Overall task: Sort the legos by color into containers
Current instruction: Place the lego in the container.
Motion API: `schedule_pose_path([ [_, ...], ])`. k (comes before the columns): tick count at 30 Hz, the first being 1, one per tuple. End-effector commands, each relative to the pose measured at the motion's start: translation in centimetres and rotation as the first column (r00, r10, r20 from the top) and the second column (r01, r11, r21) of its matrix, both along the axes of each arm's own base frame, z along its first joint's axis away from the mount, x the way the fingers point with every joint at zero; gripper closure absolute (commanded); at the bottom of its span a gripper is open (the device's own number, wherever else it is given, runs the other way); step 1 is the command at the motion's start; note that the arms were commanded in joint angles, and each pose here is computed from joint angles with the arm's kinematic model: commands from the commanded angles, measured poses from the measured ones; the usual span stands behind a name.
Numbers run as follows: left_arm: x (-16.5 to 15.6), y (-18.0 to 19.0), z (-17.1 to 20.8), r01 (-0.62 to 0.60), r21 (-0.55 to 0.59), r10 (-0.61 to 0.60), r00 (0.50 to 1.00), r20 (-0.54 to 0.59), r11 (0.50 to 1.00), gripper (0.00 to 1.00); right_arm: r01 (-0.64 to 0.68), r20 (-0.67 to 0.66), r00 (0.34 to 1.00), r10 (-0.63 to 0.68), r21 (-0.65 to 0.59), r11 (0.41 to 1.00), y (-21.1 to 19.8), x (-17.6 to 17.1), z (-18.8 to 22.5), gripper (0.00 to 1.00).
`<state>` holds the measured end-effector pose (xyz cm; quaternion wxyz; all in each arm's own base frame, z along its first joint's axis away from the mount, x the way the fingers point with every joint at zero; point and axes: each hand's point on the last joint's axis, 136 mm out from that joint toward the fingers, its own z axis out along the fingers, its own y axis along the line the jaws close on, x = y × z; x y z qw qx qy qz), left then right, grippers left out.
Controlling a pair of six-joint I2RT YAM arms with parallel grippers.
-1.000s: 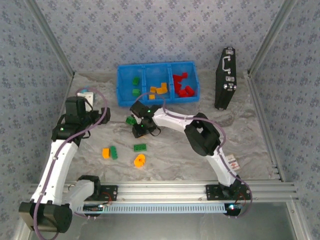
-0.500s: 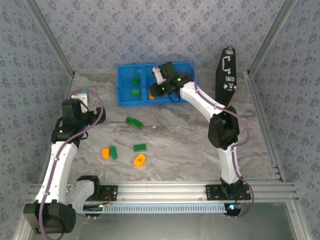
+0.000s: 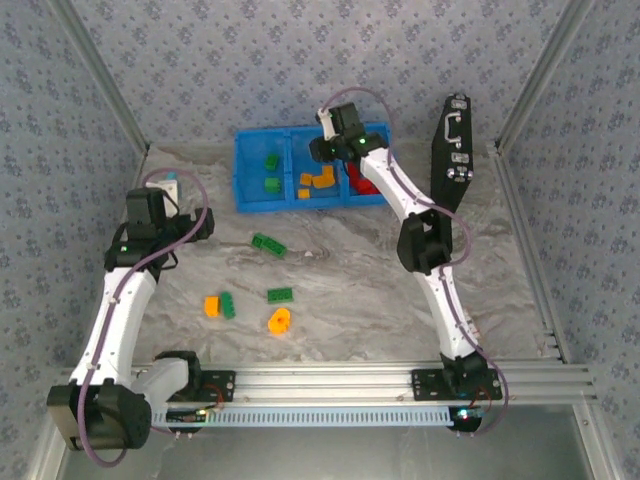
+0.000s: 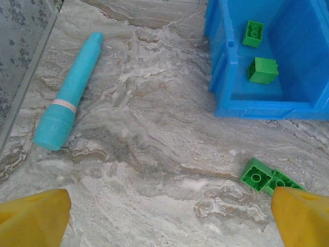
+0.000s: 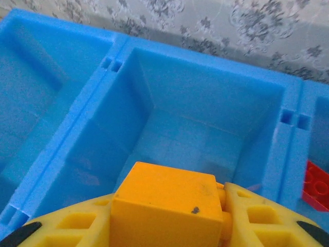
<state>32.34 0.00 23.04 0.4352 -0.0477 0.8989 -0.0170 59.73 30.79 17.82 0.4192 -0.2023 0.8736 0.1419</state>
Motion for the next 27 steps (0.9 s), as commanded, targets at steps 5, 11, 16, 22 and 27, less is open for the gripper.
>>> schedule_pose_path([
  [5,0.7,-0.2,1.0,0.0,-0.029,0.0,1.0,0.022,1.0,0.0,-0.061,0.012,0.998,0.061,0.02,0.998,1.7,0.7,-0.9,0.63],
  [11,1.1,-0.4,0.8,0.011,-0.035,-0.01,1.0,0.008,0.999,0.0,-0.059,-0.072,0.996,0.06,0.023,0.998,1.7,-0.3,-3.5,0.31],
  [16,1.4,-0.4,0.5,0.007,-0.036,-0.007,1.0,0.0,0.999,0.0,-0.079,-0.034,0.996,0.08,0.023,0.997,1.4,-1.3,-1.1,0.25],
  [22,2.2,-0.1,1.5,0.003,-0.018,-0.003,1.0,0.012,1.0,0.0,-0.155,0.004,0.988,0.155,0.035,0.987,1.6,-5.0,3.6,0.26],
  [27,2.7,0.0,2.3,0.0,-0.011,0.001,1.0,0.025,1.0,0.0,-0.297,-0.091,0.951,0.297,0.012,0.955,4.1,-12.5,2.0,0.28],
])
